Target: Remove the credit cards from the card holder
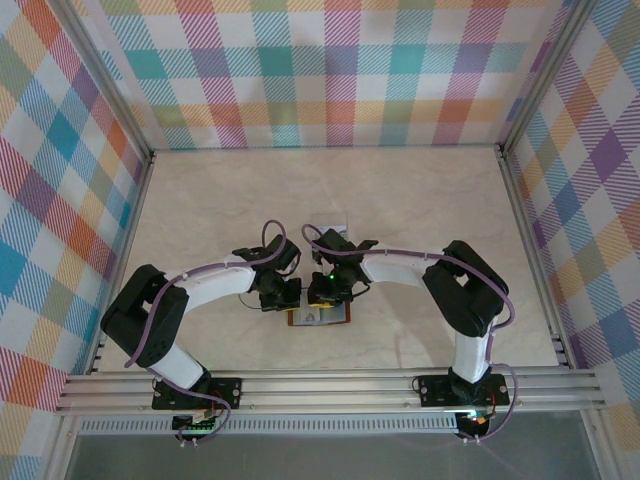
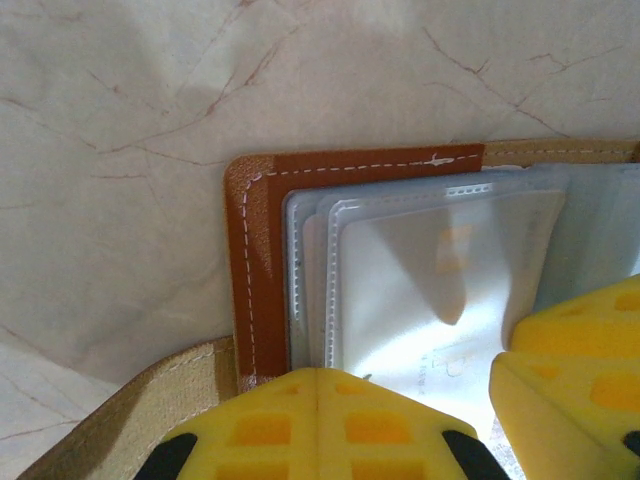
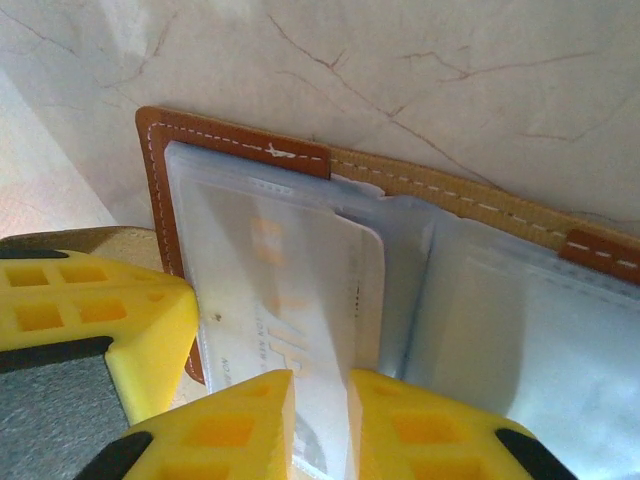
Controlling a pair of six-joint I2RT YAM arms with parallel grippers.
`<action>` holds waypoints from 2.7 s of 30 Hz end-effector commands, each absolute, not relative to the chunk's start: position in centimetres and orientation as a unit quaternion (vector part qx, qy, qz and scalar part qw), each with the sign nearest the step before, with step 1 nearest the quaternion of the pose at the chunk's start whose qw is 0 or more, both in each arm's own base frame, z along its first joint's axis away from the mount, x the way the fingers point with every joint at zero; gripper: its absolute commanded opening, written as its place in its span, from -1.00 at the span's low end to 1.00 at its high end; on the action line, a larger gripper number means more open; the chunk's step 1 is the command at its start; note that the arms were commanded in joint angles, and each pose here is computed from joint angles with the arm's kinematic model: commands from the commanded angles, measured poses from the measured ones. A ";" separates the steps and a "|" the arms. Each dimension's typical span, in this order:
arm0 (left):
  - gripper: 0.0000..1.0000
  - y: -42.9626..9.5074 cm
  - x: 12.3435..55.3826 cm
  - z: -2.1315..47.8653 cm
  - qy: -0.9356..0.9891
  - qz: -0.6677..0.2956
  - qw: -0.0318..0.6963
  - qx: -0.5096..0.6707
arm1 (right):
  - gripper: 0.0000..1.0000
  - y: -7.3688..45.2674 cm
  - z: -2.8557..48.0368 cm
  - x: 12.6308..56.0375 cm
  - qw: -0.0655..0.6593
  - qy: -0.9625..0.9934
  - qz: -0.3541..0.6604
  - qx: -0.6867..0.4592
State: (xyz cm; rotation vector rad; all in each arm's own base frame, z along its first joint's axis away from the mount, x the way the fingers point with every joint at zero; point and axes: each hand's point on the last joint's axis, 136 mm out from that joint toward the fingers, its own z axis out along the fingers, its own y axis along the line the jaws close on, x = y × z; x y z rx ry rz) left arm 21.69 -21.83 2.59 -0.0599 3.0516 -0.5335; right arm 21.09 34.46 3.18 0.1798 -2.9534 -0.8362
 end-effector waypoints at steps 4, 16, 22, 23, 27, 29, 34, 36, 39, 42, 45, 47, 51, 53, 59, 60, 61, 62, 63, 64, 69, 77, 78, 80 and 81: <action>-0.90 -20.9 20.7 2.2 0.989 -0.147 0.012 -0.013 | -0.51 32.9 2.9 21.6 0.023 -0.971 -0.229 0.058; -0.90 -21.2 21.0 3.0 0.988 -0.151 0.019 -0.009 | -0.45 32.9 5.5 21.8 0.003 -0.968 -0.243 0.064; -0.90 -21.7 21.7 4.8 0.986 -0.162 0.036 -0.006 | -0.42 33.2 6.4 21.9 -0.001 -0.963 -0.263 0.064; -0.90 -21.9 21.8 5.1 0.986 -0.165 0.038 -0.005 | -0.42 33.2 6.4 21.9 0.000 -0.962 -0.265 0.063; -0.89 -23.0 22.1 5.7 0.984 -0.172 0.043 0.008 | -0.42 33.1 5.9 22.1 0.009 -0.960 -0.275 0.058; -0.89 -23.7 21.9 5.4 0.984 -0.174 0.038 0.013 | -0.42 32.9 5.7 22.2 0.011 -0.960 -0.274 0.057; -0.90 -24.3 21.6 3.9 0.985 -0.169 0.021 0.017 | -0.42 33.1 5.4 22.3 0.015 -0.958 -0.281 0.057; -0.90 -24.0 21.5 3.2 0.987 -0.156 0.018 0.019 | -0.41 33.4 5.4 22.3 0.018 -0.956 -0.287 0.058; -0.90 -22.7 21.4 2.2 0.992 -0.122 0.017 0.020 | -0.41 33.6 5.0 22.3 0.024 -0.955 -0.290 0.058; -0.90 -22.4 21.2 1.7 0.993 -0.116 0.014 0.019 | -0.41 33.6 4.6 22.2 0.029 -0.956 -0.287 0.058; -0.90 -22.1 20.9 1.4 0.993 -0.112 0.011 0.018 | -0.41 33.6 4.3 22.2 0.032 -0.957 -0.284 0.056; -0.90 -22.0 20.9 1.3 0.994 -0.109 0.010 0.018 | -0.41 33.5 4.0 22.2 0.033 -0.957 -0.282 0.055; -0.90 -21.9 21.0 1.4 0.994 -0.106 0.015 0.019 | -0.40 33.5 3.5 22.3 0.038 -0.958 -0.280 0.053; -0.90 -21.7 21.1 1.4 0.995 -0.101 0.016 0.019 | -0.40 33.5 3.3 22.3 0.041 -0.958 -0.279 0.053; -0.90 -21.6 20.9 1.4 0.995 -0.098 0.014 0.019 | -0.36 32.8 2.4 22.3 0.044 -0.962 -0.263 0.053; -0.90 -21.6 21.0 1.4 0.995 -0.099 0.014 0.019 | -0.36 32.7 2.2 22.3 0.044 -0.963 -0.259 0.053; -0.90 -21.6 20.9 1.3 0.995 -0.098 0.013 0.019 | -0.35 32.6 2.0 22.3 0.045 -0.964 -0.256 0.053; -0.90 -21.6 20.9 1.3 0.995 -0.098 0.013 0.019 | -0.34 32.6 1.9 22.2 0.046 -0.964 -0.256 0.054; -0.90 -21.5 20.9 1.3 0.995 -0.098 0.013 0.019 | -0.34 32.6 1.8 22.2 0.048 -0.964 -0.256 0.054; -0.90 -21.5 20.9 1.3 0.995 -0.097 0.012 0.019 | -0.34 32.6 1.7 22.1 0.050 -0.964 -0.255 0.056; -0.90 -21.4 20.9 1.3 0.995 -0.095 0.012 0.019 | -0.29 31.9 1.7 22.0 0.048 -0.967 -0.242 0.060; -0.90 -21.5 20.9 1.2 0.995 -0.093 0.009 0.020 | -0.22 32.1 3.0 21.7 0.044 -0.961 -0.265 0.068; -0.90 -21.5 20.9 1.2 0.996 -0.092 0.008 0.020 | -0.21 32.2 3.1 21.6 0.044 -0.959 -0.271 0.067; -0.90 -21.4 20.9 1.1 0.996 -0.088 0.007 0.021 | -0.21 32.2 3.2 21.4 0.046 -0.957 -0.280 0.065; -0.91 -21.3 21.0 1.2 0.996 -0.086 0.007 0.020 | -0.21 32.2 3.2 21.4 0.046 -0.957 -0.280 0.063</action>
